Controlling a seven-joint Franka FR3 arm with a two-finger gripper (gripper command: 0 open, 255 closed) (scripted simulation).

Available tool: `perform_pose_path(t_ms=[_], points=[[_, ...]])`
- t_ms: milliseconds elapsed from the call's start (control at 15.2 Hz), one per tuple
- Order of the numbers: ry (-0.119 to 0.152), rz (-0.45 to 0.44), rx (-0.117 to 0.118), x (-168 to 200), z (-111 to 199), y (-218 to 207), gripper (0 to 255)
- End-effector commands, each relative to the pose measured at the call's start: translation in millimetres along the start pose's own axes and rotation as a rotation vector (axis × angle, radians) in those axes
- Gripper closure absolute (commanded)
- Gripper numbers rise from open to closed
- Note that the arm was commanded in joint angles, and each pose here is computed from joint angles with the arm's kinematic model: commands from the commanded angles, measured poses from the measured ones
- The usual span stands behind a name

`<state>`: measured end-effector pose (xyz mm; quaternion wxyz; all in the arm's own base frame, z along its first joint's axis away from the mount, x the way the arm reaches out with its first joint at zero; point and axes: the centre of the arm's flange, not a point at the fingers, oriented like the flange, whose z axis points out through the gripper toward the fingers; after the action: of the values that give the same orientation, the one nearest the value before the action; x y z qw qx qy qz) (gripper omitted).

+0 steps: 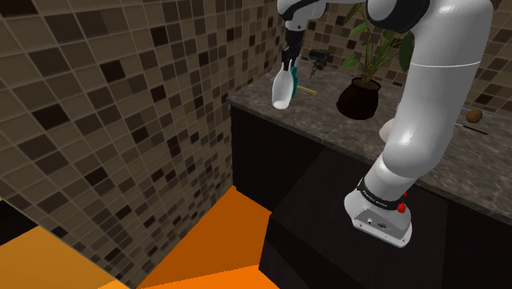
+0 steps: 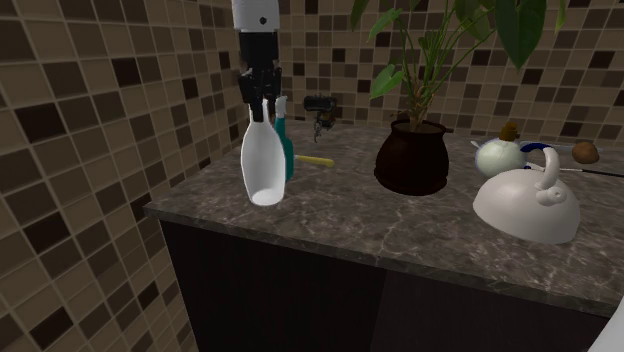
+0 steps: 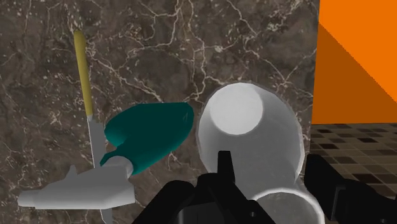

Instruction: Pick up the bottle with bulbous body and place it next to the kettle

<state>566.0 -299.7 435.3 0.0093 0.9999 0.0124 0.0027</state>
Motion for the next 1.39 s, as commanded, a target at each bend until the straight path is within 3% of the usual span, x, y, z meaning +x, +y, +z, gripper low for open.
perform_pose_path(t_ms=[0, 1320], points=[[0.000, 0.000, 0.000, -0.3, -9.3, 0.5, 255], [0.000, 0.000, 0.000, 0.3, -114.9, 2.5, 255]])
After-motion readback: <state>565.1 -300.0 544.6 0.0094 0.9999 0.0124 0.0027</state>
